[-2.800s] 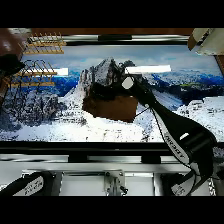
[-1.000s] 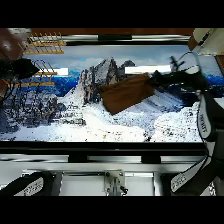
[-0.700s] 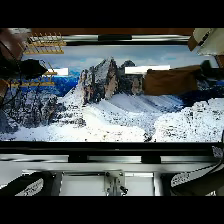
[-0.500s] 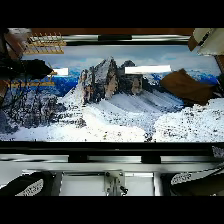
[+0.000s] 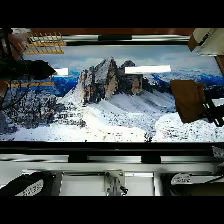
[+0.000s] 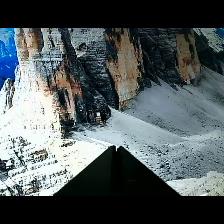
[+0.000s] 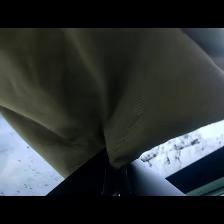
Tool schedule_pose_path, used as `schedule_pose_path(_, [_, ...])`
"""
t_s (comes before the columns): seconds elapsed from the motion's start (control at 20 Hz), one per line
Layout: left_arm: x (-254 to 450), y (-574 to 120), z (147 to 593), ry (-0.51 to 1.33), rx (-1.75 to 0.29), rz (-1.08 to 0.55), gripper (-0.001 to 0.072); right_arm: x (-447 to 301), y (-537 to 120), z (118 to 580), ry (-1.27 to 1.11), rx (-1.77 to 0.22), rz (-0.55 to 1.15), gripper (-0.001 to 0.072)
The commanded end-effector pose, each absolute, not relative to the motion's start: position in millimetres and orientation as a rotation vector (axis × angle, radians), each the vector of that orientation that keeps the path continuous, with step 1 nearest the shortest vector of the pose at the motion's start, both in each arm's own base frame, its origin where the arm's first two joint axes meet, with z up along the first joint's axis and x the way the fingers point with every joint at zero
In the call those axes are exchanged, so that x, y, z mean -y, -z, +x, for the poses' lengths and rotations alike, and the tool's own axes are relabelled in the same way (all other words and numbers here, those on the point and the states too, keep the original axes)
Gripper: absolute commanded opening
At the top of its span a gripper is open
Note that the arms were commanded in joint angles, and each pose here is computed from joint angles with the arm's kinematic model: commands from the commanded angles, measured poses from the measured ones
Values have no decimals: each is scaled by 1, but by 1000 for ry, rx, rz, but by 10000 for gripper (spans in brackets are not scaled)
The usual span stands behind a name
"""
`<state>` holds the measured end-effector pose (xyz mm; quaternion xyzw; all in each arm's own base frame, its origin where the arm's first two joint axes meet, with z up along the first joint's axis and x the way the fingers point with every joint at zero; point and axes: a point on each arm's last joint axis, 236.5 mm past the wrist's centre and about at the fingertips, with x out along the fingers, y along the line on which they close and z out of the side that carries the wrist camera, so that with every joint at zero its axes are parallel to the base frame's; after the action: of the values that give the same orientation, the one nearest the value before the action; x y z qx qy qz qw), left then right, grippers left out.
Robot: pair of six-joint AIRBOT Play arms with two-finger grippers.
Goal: Fold the shirts.
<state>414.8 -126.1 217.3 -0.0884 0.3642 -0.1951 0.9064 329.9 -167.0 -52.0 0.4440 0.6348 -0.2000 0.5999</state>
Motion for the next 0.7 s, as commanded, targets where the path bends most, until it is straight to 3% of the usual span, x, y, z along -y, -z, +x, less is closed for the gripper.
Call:
schedule_pose_path(0.0, [126, -217, 414, 405, -754, -178, 27, 149, 63, 311, 487, -1536, 1031, 91])
schedule_pose_path(0.1, [126, -216, 414, 403, -758, -174, 27, 154, 61, 303, 517, -1551, 1001, 466])
schedule_pose_path(0.25, [114, -210, 418, 363, -763, -129, 27, 164, 26, 301, 516, -1513, 918, 471])
schedule_pose_path(0.45, [73, -203, 425, 226, -793, 80, 24, 216, -124, 396, 442, -998, 561, 434])
schedule_pose_path(0.55, [45, -185, 438, 86, -868, 152, 24, 179, -193, 443, 316, -822, 359, 435])
schedule_pose_path(0.65, [35, -144, 438, 25, -1039, 168, 28, 115, -201, 460, 216, -861, 176, 467])
